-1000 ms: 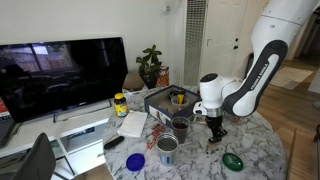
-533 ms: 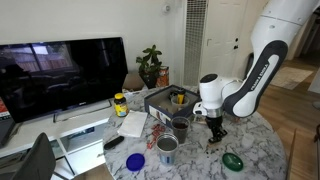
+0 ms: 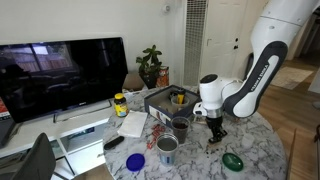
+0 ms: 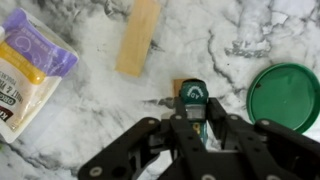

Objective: Put the toy car on the table, remove the top plank toy, put it on the table to the right and then put the toy car to the plank toy to the left

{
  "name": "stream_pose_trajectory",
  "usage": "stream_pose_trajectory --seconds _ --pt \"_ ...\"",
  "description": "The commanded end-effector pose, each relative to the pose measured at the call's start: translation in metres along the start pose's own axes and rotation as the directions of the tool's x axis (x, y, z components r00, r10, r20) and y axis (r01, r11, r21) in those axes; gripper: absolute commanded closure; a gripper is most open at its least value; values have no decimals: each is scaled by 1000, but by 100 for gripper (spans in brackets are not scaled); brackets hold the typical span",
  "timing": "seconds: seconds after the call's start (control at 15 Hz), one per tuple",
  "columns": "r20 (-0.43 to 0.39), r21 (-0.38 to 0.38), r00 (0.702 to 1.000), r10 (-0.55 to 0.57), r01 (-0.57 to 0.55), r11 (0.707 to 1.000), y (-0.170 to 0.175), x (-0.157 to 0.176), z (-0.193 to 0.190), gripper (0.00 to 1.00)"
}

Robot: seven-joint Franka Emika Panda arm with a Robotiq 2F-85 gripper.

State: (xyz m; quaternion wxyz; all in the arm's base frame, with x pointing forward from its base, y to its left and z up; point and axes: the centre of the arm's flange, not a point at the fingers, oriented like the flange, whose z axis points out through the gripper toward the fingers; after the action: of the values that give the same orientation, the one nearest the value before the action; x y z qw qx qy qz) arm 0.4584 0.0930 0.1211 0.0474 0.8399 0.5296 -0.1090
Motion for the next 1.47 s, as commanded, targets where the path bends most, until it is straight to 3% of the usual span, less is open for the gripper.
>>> stream_pose_trajectory --seconds 0.0,0.53,0.6,0.67,0.8,1.13,1.4 --pt "-10 -18 1000 10 -10 1000 -4 0 7 93" --pt "-7 -16 1000 4 -4 1000 -3 0 8 93" --pt "-6 -16 1000 7 -7 1000 -3 0 8 85" --pt "-8 -13 1000 10 -10 1000 -4 0 8 47" --pt "-7 -14 1000 8 -9 1000 -3 0 8 42" --pt "-7 -15 1000 11 -11 1000 -3 -1 6 4" --pt "-48 -1 993 108 -108 994 0 -20 -22 0"
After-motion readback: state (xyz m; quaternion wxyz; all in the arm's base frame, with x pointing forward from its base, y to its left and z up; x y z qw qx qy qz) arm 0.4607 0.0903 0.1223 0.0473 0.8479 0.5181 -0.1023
